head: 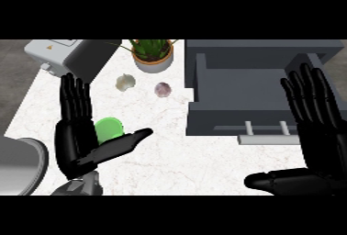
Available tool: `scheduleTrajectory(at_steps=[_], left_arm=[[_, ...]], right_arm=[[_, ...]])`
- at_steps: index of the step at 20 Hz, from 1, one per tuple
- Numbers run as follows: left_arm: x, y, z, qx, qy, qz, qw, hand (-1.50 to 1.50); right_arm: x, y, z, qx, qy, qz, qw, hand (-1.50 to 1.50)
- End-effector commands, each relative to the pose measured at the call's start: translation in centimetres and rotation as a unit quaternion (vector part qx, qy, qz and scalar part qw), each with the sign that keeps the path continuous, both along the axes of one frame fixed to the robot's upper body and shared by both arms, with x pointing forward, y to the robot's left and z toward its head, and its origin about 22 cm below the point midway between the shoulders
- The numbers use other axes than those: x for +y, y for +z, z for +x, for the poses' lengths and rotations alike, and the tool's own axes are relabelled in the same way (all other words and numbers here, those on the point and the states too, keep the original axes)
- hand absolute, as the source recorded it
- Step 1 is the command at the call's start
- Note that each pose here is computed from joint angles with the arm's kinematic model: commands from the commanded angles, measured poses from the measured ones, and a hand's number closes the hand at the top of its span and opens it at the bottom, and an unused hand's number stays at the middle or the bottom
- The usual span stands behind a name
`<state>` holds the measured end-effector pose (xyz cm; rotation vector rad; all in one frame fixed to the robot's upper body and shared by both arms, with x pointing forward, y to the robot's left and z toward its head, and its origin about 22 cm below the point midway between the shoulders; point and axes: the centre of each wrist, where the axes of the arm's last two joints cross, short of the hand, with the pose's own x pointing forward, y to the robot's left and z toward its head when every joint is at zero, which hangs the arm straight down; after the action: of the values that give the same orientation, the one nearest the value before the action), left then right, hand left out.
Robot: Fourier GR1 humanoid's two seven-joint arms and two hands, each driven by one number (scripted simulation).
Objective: Pick up the cup, place it into the drawer and close the drawer
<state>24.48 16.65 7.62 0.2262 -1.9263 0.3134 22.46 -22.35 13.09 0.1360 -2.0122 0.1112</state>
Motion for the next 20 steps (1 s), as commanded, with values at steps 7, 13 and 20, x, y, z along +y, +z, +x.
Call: scheduleTrajectory(at_steps=[7,13,20], left_arm=[[1.7,-1.6,-1.5,0.044,0.038,-0.006,0.9983,-1.5],[4.8,-6.2,-1.5,0.062,0.07,-0.01,0.9956,-1.5],[7.1,-8.1,-1.5,0.083,0.061,-0.001,0.9947,-1.5]], right_arm=[[-0.6,-0.3,-0.8,-0.004,0.003,-0.005,1.0,-1.5],[-1.3,0.9,-0.1,-0.001,-0.002,-0.01,1.0,-1.5],[-2.0,0.8,-0.2,0.007,0.005,0.002,1.0,-1.5]])
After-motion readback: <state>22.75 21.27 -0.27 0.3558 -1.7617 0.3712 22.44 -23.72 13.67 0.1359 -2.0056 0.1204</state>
